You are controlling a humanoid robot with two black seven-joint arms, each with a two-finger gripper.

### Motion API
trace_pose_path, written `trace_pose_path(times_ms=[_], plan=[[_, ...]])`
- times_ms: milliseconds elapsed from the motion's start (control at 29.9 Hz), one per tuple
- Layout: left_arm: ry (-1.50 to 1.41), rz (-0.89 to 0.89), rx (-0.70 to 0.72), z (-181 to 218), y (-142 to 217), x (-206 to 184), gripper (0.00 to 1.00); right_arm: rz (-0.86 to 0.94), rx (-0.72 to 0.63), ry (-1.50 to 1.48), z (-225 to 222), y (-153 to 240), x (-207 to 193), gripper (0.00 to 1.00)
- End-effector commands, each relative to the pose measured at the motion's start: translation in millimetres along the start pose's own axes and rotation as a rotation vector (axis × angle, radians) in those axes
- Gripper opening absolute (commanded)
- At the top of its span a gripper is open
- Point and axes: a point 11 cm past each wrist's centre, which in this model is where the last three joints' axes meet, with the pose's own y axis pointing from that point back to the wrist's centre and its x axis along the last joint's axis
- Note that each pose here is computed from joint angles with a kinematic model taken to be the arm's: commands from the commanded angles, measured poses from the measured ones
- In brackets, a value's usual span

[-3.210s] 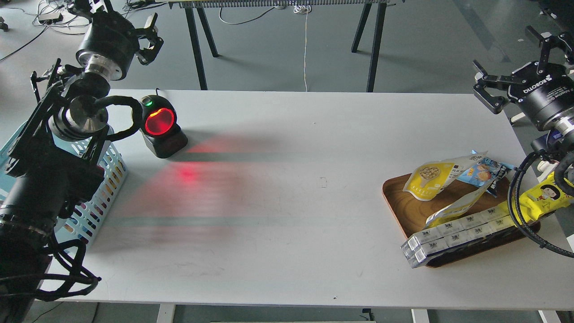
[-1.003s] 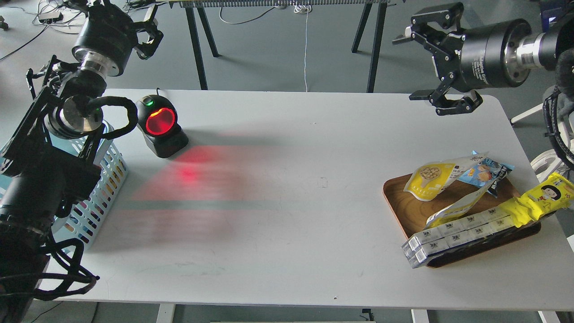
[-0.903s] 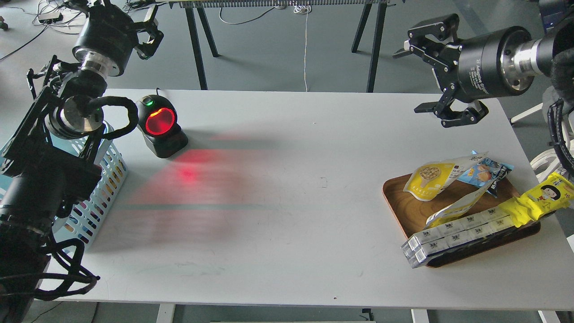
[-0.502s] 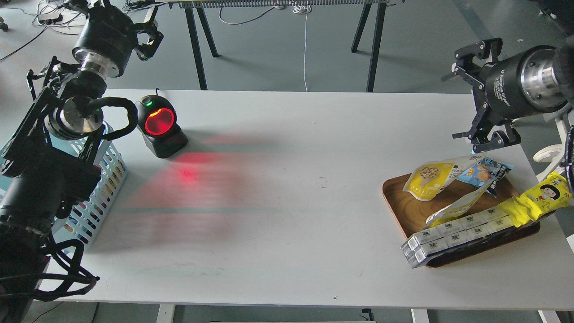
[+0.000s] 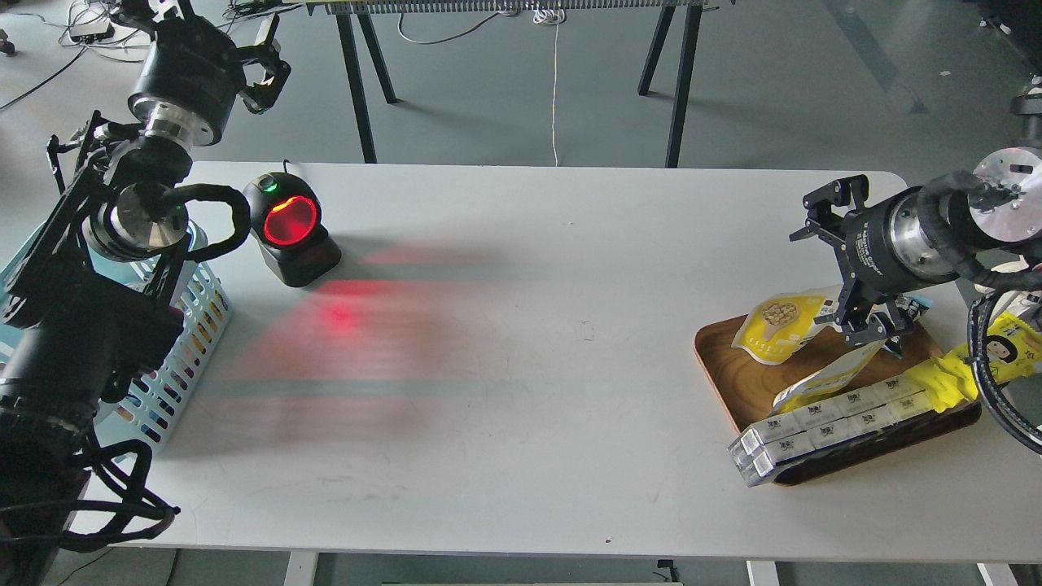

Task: Scan snack and place in basket
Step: 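Move the right gripper over the tray and lower onto the yellow snack packet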

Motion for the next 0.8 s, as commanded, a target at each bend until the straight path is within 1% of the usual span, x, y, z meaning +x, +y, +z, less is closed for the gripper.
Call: trace_pose_path(times_ms=[0,201,267,334,401,502,635,669,736,769], plan=[[-0.002,0.001,-0.004,1,0,1,1.00,0.005,-0.003,-0.002,2,-7,3,0.90],[0.000,0.000,0.004,-3,0,-1,1.00,0.037,0.002,-0.036,-1,-14,18,0.80],[0.000,0.001,0.004,-4,0,-1,1.00,0.044,0.007,-0.042,-3,-14,20,0.71],[0.002,0.000,0.006,-4,0,-1,1.00,0.049,0.007,-0.046,-3,-15,23,0.69],[0.001,0.000,0.006,-5,0,-1,1.00,0.053,0.001,-0.032,-1,-18,22,0.57],[0.002,0.000,0.007,-5,0,-1,1.00,0.058,-0.009,-0.003,2,-23,19,0.45],[0.001,0.001,0.006,-5,0,-1,1.00,0.055,-0.017,0.005,4,-26,16,0.36],[0.001,0.001,0.006,-5,0,-1,1.00,0.055,-0.017,0.007,4,-26,16,0.26],[0.001,0.001,0.006,-5,0,-1,1.00,0.061,-0.019,0.002,4,-27,17,0.18],[0.001,0.001,0.006,-5,0,-1,1.00,0.063,-0.019,0.003,5,-27,18,0.11]])
